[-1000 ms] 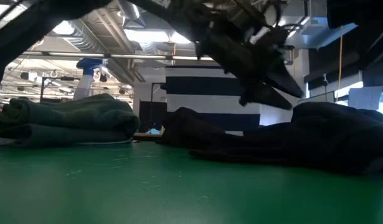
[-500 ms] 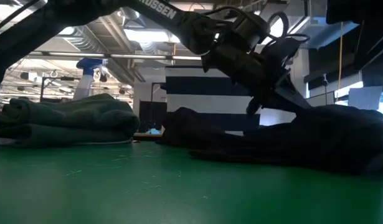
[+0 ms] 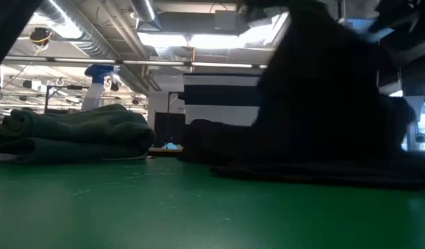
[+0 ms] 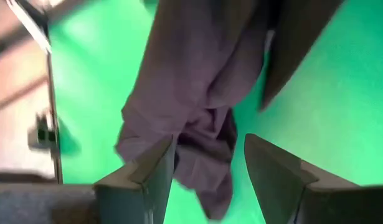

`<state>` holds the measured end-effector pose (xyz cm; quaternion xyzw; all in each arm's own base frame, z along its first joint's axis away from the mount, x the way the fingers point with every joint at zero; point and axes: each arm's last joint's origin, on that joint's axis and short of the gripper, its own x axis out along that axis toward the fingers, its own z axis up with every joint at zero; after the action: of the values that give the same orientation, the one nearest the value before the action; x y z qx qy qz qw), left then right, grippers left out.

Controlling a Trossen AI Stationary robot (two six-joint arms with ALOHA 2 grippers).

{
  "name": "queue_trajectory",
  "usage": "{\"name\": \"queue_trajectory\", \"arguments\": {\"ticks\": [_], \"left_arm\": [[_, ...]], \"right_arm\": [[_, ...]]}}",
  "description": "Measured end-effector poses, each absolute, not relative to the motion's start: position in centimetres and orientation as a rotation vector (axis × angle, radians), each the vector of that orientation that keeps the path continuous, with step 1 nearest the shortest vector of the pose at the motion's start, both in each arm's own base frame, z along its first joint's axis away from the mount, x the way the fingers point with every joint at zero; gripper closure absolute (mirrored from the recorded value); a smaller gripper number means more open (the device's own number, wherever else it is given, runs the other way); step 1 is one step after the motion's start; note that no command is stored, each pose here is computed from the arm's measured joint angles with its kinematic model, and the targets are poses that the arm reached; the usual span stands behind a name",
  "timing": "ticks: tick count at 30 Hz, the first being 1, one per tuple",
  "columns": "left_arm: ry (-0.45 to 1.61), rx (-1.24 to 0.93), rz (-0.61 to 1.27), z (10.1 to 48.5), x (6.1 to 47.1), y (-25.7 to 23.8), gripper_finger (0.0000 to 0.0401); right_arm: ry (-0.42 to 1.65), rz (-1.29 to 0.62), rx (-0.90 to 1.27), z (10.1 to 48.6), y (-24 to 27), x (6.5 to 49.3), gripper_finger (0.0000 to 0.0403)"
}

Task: Fold Laundry from Bin
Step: Fold the black shirt

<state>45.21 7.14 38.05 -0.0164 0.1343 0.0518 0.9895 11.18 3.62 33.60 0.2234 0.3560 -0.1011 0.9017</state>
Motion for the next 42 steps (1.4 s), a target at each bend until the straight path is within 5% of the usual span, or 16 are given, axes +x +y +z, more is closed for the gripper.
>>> {"name": "queue_trajectory", "arguments": {"ticks": [8, 17, 24, 36, 42], "left_arm": [[0.057, 0.006, 0.261, 46.6, 38.0, 9.2, 0.0395], [0.025, 0.008, 0.303, 47.8, 36.5, 10.2, 0.0395], [0.029, 0.008, 0.287, 47.7, 36.6, 10.2, 0.0394], [0.032, 0.033, 0.235, 47.6, 36.6, 10.1, 0.0394], [0.033, 0.033, 0.235, 47.6, 36.6, 10.1, 0.0394]], "right_arm": [[0.586, -0.285, 0.423, 34.4, 2.9, 10.6, 0.021], [0.602, -0.309, 0.395, 30.7, 4.3, 14.1, 0.0152], [0.661, -0.414, 0.139, 26.1, 5.1, 17.8, 0.0133], [0.816, -0.422, 0.076, 22.9, 1.1, 22.5, 0.0189], [0.814, -0.294, 0.129, 23.1, -0.5, 23.0, 0.0312]]}}
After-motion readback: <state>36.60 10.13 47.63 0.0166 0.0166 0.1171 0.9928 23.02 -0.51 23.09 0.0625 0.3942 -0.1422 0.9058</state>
